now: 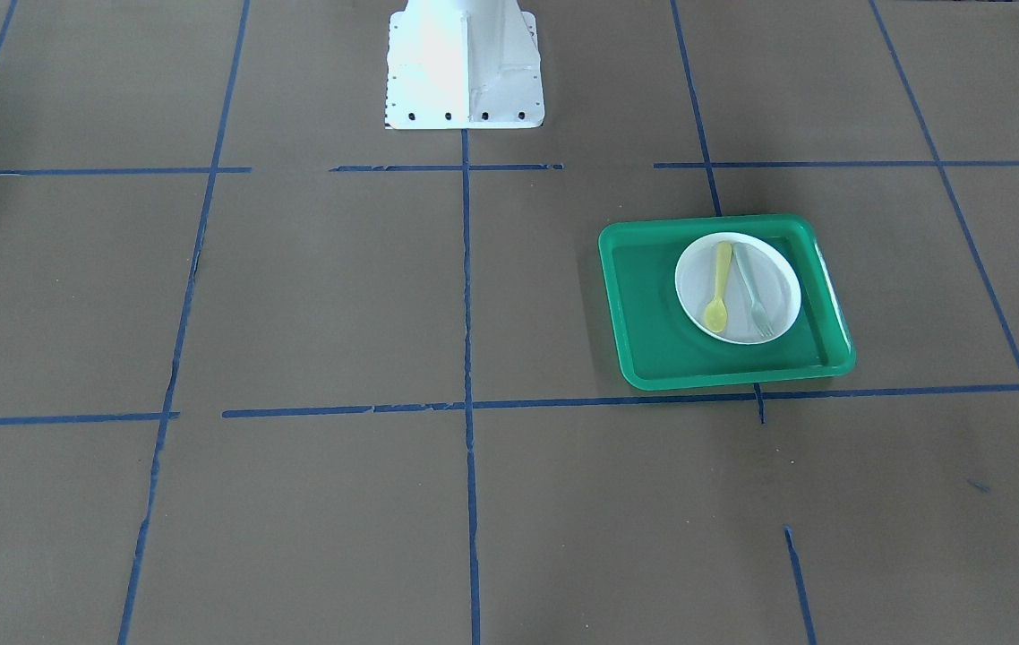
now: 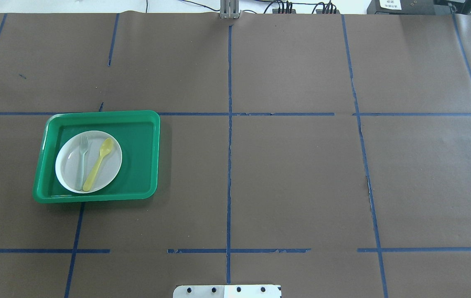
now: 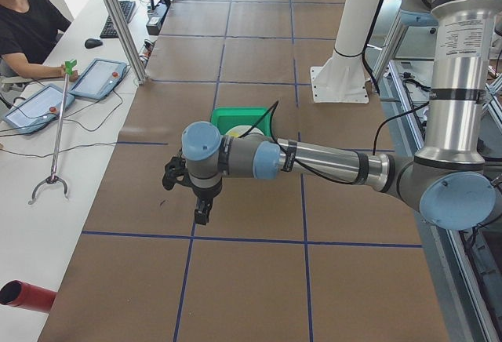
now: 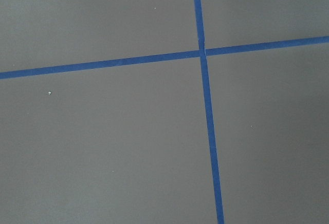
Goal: Place spoon
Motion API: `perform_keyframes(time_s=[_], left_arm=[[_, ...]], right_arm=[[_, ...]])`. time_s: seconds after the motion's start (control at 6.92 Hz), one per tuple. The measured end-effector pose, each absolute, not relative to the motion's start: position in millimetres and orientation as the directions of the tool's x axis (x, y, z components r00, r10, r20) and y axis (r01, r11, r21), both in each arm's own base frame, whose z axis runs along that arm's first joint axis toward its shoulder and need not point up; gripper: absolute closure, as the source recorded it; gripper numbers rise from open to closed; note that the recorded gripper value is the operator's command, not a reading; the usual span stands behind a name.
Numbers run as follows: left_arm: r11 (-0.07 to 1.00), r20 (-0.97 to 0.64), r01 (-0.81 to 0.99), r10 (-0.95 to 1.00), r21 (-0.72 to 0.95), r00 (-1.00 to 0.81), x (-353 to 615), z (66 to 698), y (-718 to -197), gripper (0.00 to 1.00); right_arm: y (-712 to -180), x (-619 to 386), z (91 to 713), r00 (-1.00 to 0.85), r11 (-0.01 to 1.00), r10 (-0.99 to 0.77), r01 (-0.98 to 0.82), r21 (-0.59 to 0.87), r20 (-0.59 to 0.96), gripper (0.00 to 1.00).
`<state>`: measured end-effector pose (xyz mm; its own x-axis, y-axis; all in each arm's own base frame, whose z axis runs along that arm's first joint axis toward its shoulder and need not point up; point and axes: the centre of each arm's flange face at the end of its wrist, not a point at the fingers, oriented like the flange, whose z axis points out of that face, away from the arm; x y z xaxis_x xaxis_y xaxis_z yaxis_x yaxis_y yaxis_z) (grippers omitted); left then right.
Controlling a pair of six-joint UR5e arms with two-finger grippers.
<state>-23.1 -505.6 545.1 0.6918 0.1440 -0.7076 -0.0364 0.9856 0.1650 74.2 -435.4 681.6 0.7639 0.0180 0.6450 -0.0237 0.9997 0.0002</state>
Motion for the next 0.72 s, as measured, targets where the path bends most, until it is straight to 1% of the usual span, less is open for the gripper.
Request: perform_keyframes(time_s=[0.43, 0.72], left_arm=[[0.999, -0.756, 0.01, 0.027, 0.043, 0.653, 125, 435, -514, 0.0], [0.997, -0.734, 0.05, -0.078, -0.06, 0.674, 224, 396, -499, 0.0]], right_arm=[[-435, 74, 682, 0.764, 1.0, 0.018, -0.024, 0.0, 0.645, 0.0], [-435, 74, 682, 0.764, 1.0, 0.018, -0.024, 0.0, 0.645, 0.0]])
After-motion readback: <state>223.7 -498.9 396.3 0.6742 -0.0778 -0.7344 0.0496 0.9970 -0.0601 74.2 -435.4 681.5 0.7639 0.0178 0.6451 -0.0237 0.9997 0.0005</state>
